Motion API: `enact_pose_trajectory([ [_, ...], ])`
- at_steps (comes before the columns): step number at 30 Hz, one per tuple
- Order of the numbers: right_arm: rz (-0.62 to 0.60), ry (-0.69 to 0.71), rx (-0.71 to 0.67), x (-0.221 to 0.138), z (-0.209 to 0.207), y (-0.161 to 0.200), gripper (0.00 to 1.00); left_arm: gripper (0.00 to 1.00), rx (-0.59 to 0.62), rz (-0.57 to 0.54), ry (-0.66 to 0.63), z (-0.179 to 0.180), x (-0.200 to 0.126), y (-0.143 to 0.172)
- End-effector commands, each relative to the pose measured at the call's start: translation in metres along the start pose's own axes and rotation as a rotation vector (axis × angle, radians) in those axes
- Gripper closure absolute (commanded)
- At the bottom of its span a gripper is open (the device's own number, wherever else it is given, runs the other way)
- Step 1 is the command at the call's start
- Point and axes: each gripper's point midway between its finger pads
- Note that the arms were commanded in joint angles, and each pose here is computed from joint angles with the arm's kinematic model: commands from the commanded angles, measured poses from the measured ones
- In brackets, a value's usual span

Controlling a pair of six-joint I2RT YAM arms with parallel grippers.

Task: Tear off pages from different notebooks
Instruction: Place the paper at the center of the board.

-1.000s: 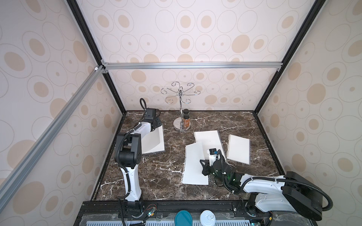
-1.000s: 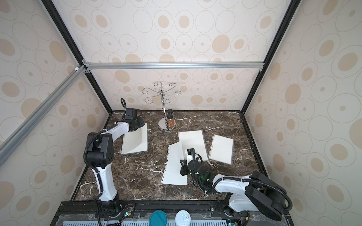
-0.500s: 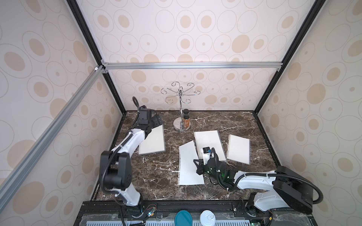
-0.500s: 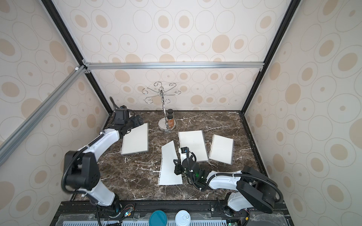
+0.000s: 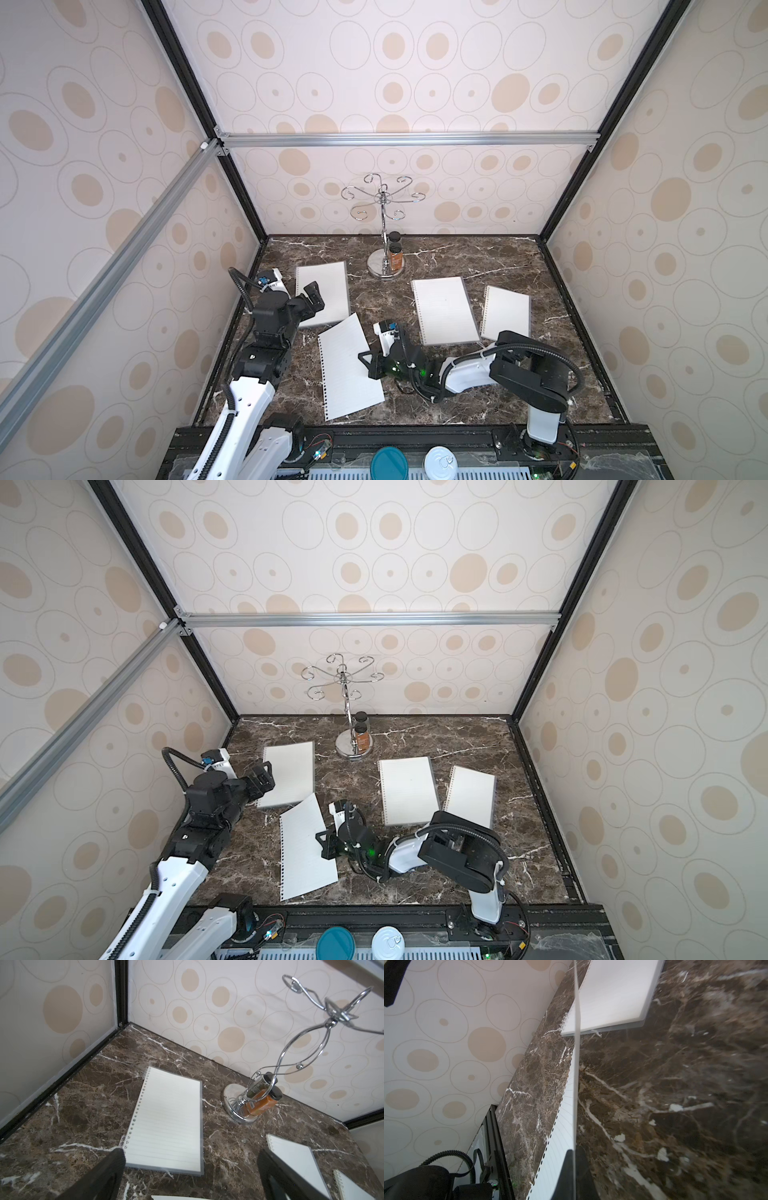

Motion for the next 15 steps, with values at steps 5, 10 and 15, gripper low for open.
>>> enact_pose_trajectory([
  [5, 0.069, 0.075, 0.158, 0.03, -0.027, 0.016, 1.0, 0.0, 0.052, 0.159, 0.062, -0.012, -0.019, 0.014],
  [10, 0.062, 0.071, 0.183, 0.044, -0.032, 0.019, 0.94, 0.0, 0.121, 0.199, 0.024, -0.003, -0.02, 0.023],
  [15, -0.025, 0.098, 0.215, 0.048, -0.041, 0.007, 0.92, 0.0, 0.137, 0.123, 0.138, -0.022, -0.03, 0.01],
])
Point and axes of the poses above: each gripper's point midway between its finger pads, its own x axis out along the fingers, its own z axis along the line the jaws close on, y = z × x, and after that the axes turned 8 degrees about x, right-handed
